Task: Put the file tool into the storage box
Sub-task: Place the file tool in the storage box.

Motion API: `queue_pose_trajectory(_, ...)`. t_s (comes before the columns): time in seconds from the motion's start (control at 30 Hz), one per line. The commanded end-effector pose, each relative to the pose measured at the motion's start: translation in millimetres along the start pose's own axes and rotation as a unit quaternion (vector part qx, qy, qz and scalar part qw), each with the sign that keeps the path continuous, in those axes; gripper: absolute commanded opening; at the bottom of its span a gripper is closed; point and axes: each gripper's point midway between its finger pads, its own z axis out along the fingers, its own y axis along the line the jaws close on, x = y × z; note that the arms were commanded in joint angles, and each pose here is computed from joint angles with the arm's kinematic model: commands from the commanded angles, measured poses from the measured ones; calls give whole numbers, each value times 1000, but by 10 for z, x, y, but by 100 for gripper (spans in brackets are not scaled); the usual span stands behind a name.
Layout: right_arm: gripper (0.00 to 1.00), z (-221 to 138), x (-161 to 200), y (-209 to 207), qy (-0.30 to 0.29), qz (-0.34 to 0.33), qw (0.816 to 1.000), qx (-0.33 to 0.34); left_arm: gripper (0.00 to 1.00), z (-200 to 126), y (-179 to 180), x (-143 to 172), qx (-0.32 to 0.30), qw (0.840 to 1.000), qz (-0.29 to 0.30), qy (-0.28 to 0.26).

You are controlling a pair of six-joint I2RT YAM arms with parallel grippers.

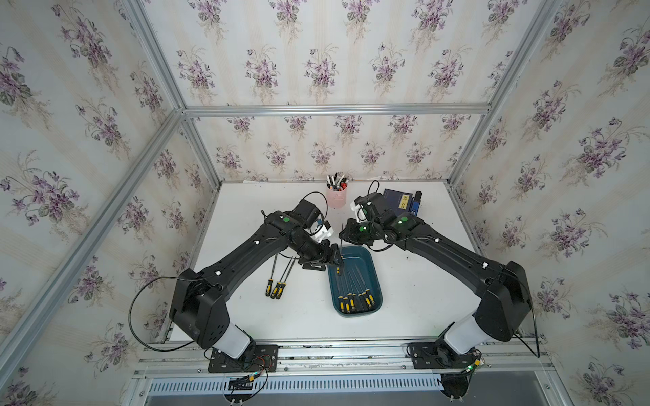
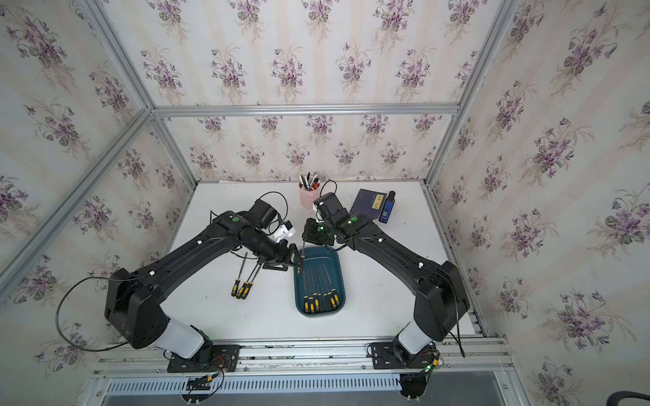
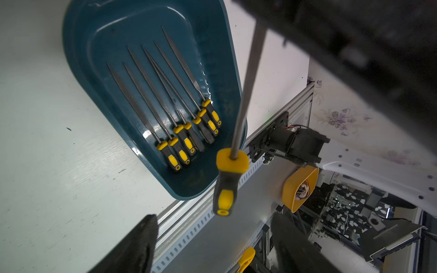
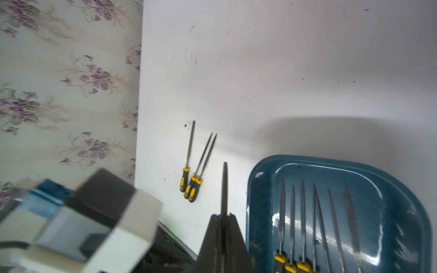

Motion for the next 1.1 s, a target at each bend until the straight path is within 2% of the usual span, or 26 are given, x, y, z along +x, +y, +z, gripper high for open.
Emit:
queue_pose_trajectory(0.0, 0, 51, 124, -321, 26, -16, 997, 77, 100, -233, 43, -114, 7, 999, -24, -34)
queue_pose_trajectory(0.17, 0, 318, 392, -582, 87, -42, 986, 135, 100, -583, 337, -241, -14, 993, -65, -96)
queue_pose_trajectory(0.37, 0, 636, 688, -644, 138, -78, 972, 173, 100, -522, 595, -125, -37, 991, -92, -88)
queue_pose_trajectory(0.73, 0, 837, 1039, -809, 174, -80, 961, 198, 100, -440, 828, 28, -55, 988, -111, -88)
queue_pose_trajectory(1.07, 0, 941, 1113, -857, 174, -70, 962, 200, 100, -407, 989, 62, -69, 986, -125, -86)
